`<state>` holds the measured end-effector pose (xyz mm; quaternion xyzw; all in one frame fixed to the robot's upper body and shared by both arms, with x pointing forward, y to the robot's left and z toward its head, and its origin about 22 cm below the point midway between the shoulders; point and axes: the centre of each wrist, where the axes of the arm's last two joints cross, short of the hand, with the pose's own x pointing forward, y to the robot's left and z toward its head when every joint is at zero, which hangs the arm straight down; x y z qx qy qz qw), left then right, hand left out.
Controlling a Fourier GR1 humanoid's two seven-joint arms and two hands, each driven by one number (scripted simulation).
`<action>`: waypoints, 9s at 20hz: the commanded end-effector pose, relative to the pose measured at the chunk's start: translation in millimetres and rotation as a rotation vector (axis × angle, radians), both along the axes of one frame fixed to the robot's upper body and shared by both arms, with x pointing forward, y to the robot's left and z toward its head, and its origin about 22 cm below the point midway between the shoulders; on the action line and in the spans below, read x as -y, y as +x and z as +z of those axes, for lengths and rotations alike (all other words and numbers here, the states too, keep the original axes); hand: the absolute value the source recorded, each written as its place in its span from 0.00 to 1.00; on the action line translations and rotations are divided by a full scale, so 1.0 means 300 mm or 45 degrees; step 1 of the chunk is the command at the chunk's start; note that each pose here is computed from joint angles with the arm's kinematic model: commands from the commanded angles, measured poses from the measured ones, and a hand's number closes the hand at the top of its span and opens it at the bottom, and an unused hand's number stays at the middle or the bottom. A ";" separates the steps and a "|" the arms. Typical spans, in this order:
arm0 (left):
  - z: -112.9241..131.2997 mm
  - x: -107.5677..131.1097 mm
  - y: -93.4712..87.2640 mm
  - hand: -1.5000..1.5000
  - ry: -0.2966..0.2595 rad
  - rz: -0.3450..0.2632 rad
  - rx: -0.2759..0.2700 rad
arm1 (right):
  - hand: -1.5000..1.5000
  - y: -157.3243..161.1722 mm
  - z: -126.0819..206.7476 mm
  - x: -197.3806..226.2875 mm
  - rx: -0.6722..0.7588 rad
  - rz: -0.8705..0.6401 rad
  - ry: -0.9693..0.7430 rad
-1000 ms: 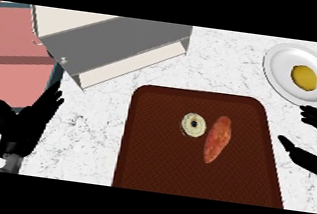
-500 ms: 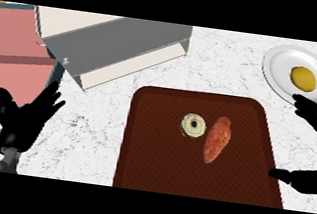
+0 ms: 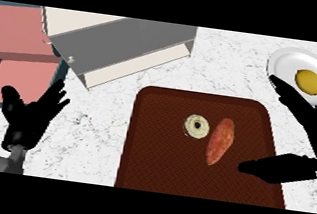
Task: Pick the cupcake from the tray and place it in the tiered shelf
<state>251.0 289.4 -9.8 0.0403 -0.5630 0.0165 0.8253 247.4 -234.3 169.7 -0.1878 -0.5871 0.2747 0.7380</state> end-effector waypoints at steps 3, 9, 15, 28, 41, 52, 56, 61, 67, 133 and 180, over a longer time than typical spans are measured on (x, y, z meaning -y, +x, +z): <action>-0.067 -0.007 -0.025 0.50 0.028 0.000 -0.092 | 0.00 0.054 0.036 -0.180 -0.060 -0.131 -0.178; -0.058 -0.013 -0.002 0.50 -0.017 0.014 -0.116 | 0.00 0.126 -0.009 -0.256 -0.223 -0.111 -0.239; -0.052 -0.013 -0.033 0.50 0.010 0.011 -0.100 | 0.00 0.125 -0.099 -0.350 -0.284 -0.065 -0.357; -0.025 -0.019 -0.002 0.50 -0.018 0.007 -0.109 | 0.00 0.135 -0.181 -0.442 -0.287 -0.176 -0.451; -0.042 -0.053 0.000 0.50 0.010 0.033 -0.093 | 0.00 0.174 -0.308 -0.455 -0.321 -0.242 -0.566; -0.078 0.047 -0.022 0.50 -0.001 0.004 -0.101 | 0.00 0.239 -0.371 -0.460 -0.255 -0.238 -0.517; -0.046 0.024 0.010 0.50 0.012 0.015 -0.109 | 0.00 0.231 -0.418 -0.447 -0.243 -0.211 -0.533; -0.049 0.014 -0.013 0.50 0.001 0.006 -0.094 | 1.00 0.218 -0.485 -0.466 -0.401 0.188 -0.776; -0.025 -0.034 0.019 0.50 0.020 0.024 -0.104 | 1.00 0.231 -0.508 -0.507 -0.269 0.104 -0.522; 0.002 -0.027 0.050 0.50 0.000 -0.045 -0.068 | 1.00 0.551 0.643 -0.820 0.644 0.452 -0.246; -0.058 0.058 -0.008 0.50 -0.005 -0.032 -0.078 | 0.00 0.696 0.748 -0.435 0.705 -0.213 0.646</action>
